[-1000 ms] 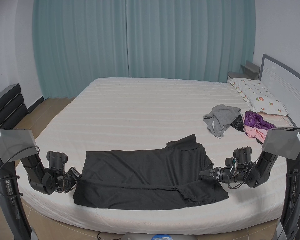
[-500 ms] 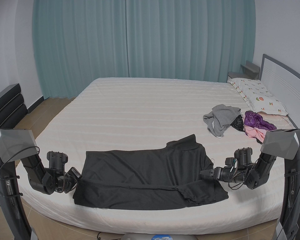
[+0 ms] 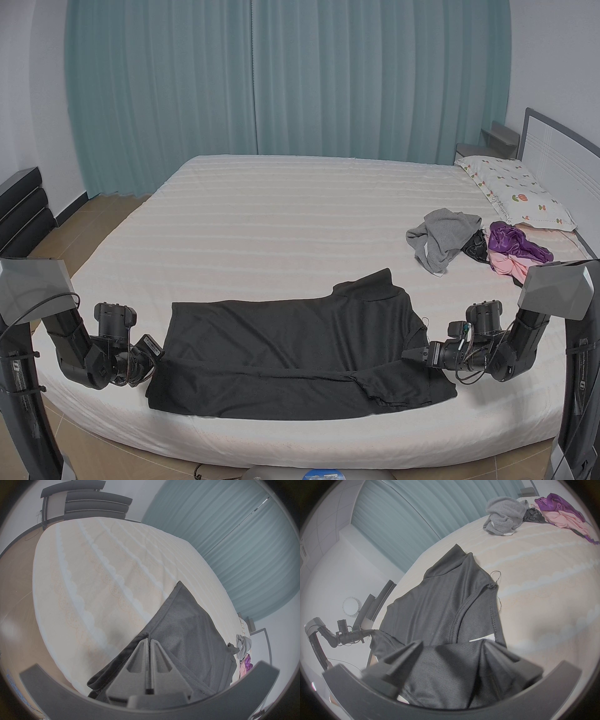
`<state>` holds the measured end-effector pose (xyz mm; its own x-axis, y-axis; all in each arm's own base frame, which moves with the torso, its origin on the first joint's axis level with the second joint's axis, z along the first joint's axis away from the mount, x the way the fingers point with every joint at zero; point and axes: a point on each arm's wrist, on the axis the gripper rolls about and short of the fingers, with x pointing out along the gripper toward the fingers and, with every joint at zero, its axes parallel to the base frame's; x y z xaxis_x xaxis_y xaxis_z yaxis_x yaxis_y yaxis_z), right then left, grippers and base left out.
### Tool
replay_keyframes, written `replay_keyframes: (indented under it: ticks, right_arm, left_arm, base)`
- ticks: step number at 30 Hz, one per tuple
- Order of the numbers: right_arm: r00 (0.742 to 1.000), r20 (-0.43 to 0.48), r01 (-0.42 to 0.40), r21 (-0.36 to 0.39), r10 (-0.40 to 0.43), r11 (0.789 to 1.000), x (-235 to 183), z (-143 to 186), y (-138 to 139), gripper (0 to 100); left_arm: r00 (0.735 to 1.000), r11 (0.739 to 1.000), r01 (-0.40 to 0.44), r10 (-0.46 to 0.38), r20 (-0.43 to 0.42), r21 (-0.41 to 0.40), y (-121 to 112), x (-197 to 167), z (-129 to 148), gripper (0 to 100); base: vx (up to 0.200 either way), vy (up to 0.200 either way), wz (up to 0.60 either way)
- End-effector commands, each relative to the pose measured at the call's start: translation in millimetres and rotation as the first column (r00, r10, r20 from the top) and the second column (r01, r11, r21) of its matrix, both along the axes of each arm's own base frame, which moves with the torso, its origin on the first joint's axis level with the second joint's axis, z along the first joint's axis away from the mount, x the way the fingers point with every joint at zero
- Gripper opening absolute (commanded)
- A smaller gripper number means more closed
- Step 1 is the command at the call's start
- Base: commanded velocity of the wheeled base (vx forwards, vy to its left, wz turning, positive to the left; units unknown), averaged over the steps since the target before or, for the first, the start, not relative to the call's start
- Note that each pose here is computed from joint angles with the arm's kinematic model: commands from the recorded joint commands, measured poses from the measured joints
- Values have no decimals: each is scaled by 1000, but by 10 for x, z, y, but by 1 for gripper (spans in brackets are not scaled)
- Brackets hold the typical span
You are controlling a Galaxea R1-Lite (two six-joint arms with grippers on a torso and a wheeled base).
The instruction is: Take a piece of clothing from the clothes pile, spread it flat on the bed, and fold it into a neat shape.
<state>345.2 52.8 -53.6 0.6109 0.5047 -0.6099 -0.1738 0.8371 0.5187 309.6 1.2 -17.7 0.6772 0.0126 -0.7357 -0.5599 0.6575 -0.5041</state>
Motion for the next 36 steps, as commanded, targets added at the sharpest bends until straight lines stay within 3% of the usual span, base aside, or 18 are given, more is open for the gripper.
replay_keyframes:
  ticks: [1, 10, 15, 19, 24, 36]
  right_arm:
    - [1000, -7, 1, -8, -1, 1000, -35, -6, -32, 0]
    - [1000, 4, 16, -5, -16, 1000, -81, 61, -114, 0]
    - [999, 30, 23, 44, -24, 999, -112, 262, -172, 0]
    - [999, 32, 34, 123, -38, 992, -187, 476, -232, 0]
    - [996, 59, 56, 135, -64, 989, -251, 584, -327, 0]
    - [991, 133, 9, 171, -32, 985, -525, 767, -359, 0]
  left_arm:
    - [1000, 1000, 0, 0, -3, 0, 0, -2, -6, 0]
    - [1000, 1000, 3, -3, -2, 0, -10, -13, 10, 0]
    - [1000, 1000, 1, -1, -2, 0, -5, -42, 29, 0]
    - [1000, 1000, -4, 4, 15, 4, 5, -93, 117, 0]
    - [999, 1000, -11, 11, 48, 3, 23, -163, 257, 0]
    - [994, 1000, 1, -2, 113, 6, 18, -418, 571, 0]
  base:
    - [0, 0, 0]
    - [0, 0, 0]
    - [0, 0, 0]
    - [0, 0, 0]
    - [0, 0, 0]
    - [0, 0, 0]
